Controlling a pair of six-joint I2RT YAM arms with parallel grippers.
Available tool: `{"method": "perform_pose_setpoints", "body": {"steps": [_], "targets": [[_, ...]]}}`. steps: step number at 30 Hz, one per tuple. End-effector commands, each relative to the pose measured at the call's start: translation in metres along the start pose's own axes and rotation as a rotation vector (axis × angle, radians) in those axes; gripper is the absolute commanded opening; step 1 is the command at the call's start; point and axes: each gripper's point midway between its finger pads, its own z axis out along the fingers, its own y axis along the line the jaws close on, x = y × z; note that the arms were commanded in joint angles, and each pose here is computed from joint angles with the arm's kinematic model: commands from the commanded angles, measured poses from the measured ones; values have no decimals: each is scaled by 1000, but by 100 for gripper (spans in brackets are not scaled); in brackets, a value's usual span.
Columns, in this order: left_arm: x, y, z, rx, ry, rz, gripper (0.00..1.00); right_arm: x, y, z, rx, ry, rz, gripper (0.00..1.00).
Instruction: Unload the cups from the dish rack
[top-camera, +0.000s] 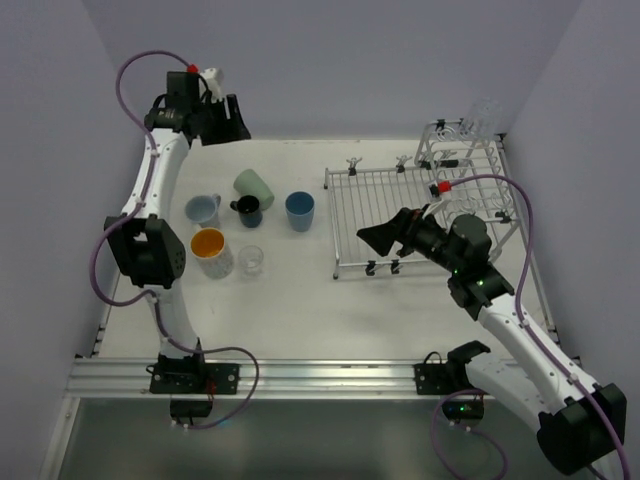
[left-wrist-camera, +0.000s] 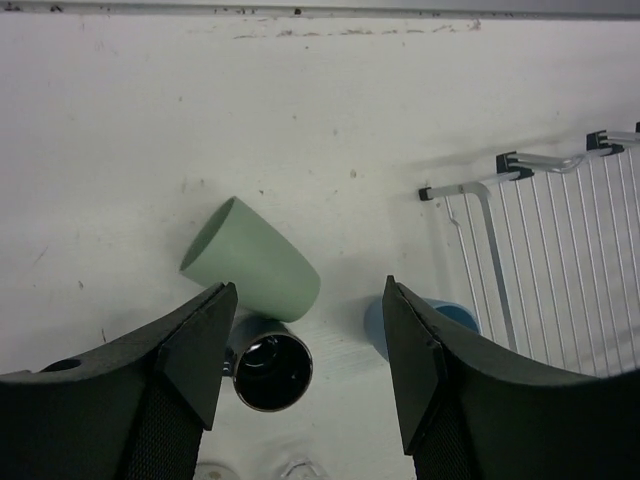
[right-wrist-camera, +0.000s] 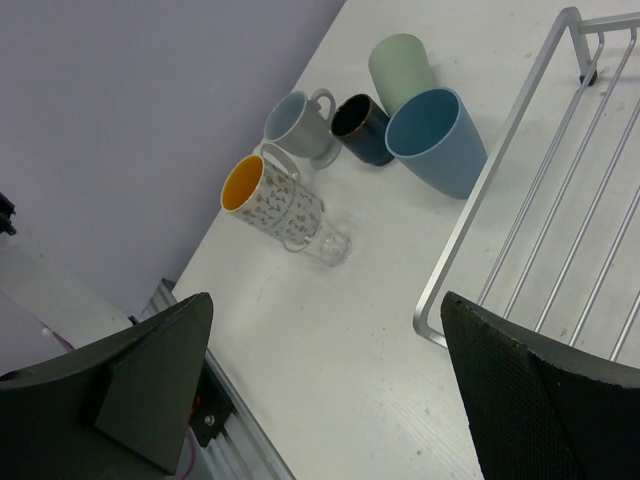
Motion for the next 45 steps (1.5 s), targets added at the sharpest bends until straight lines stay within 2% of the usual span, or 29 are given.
{"method": "perform_pose_setpoints", "body": {"steps": [1, 4, 5, 8, 12, 24, 30, 36, 42, 45], "targets": [[8, -5, 17, 136, 66, -37, 67, -4, 7, -4, -22, -13, -28, 99], [5, 5, 23, 207, 70, -54, 70, -5, 9, -5, -27, -15, -31, 99], [1, 25, 22, 205, 58, -84, 70, -5, 10, -5, -31, -15, -30, 99], [15, 39, 40, 255, 97, -110, 73, -2, 10, -4, -35, -2, -25, 99], [37, 58, 64, 224, 158, -108, 76, -1, 10, -3, -36, 2, -26, 99], [64, 75, 101, 237, 219, -123, 78, 1, 9, 0, -34, 11, -27, 99], [84, 77, 113, 271, 270, -134, 73, 2, 6, 3, -30, 20, -21, 99], [84, 66, 115, 343, 265, -144, 60, 5, 5, 6, -27, 29, -18, 99], [85, 64, 114, 359, 257, -142, 56, 5, 3, 6, -19, 24, -20, 99], [88, 63, 114, 370, 259, -149, 48, 7, 1, 8, -15, 32, -17, 99]]}}
